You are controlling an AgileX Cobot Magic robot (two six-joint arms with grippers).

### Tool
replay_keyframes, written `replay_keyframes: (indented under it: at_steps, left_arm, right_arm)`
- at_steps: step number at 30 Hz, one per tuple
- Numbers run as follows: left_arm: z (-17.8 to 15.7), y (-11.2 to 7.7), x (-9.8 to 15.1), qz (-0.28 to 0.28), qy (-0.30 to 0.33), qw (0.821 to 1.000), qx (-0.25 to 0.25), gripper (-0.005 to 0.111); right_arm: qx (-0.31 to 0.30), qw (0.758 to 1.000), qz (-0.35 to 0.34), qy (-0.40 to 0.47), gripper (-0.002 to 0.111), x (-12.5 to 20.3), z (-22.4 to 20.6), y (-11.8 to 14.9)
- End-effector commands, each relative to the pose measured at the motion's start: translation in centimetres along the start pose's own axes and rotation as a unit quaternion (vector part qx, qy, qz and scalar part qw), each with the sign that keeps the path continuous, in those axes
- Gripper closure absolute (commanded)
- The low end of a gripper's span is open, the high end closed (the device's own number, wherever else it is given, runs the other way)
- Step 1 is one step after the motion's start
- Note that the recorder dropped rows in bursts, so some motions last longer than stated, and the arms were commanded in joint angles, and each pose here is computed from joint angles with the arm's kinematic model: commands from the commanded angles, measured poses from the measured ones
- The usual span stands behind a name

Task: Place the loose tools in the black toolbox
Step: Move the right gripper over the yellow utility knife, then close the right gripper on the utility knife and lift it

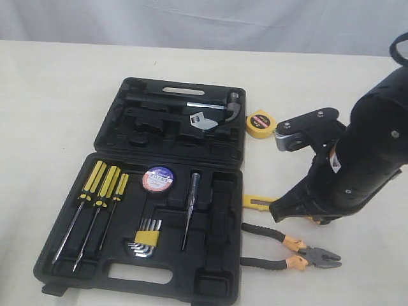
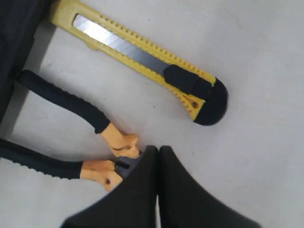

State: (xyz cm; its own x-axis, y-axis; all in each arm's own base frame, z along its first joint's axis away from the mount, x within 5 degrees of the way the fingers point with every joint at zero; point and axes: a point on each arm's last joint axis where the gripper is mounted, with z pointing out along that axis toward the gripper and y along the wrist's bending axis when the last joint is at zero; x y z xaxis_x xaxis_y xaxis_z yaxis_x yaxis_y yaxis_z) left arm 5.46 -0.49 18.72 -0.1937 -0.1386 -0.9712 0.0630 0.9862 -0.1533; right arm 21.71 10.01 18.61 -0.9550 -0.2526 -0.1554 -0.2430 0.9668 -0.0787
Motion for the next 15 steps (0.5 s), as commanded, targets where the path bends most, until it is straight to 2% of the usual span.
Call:
replay_keyframes:
  at_steps: [1, 4, 5, 8, 10, 15]
  left_arm:
    - [-0.02, -0.04, -0.13, 0.003, 0.001, 1.0, 0.002, 0.107]
    - [-0.02, -0.04, -0.13, 0.003, 0.001, 1.0, 0.002, 0.107]
    - [-0.02, -0.04, -0.13, 0.003, 0.001, 1.0, 0.002, 0.107]
    - [-0.02, -0.04, -0.13, 0.003, 0.001, 1.0, 0.002, 0.107]
    - [-0.02, -0.04, -0.13, 0.003, 0.001, 1.0, 0.002, 0.107]
    - [-0.02, -0.04, -0.13, 0.003, 0.001, 1.0, 0.002, 0.107]
  right_arm:
    - [-0.008, 0.999, -0.049, -0.013, 0.109, -0.72, 0.94, 0.18]
    - [-0.005, 0.996, -0.094, -0.006, 0.103, -0.65, 0.93, 0.13]
    - [-0.006, 0.995, -0.097, -0.007, 0.091, -0.67, 0.93, 0.14]
    - [-0.002, 0.994, -0.11, -0.019, 0.065, -0.88, 0.93, 0.1]
    - [0.004, 0.992, -0.12, -0.027, 0.053, -1.05, 0.92, 0.01]
    - [0.021, 0.983, -0.18, -0.033, 0.052, -1.21, 0.91, -0.24]
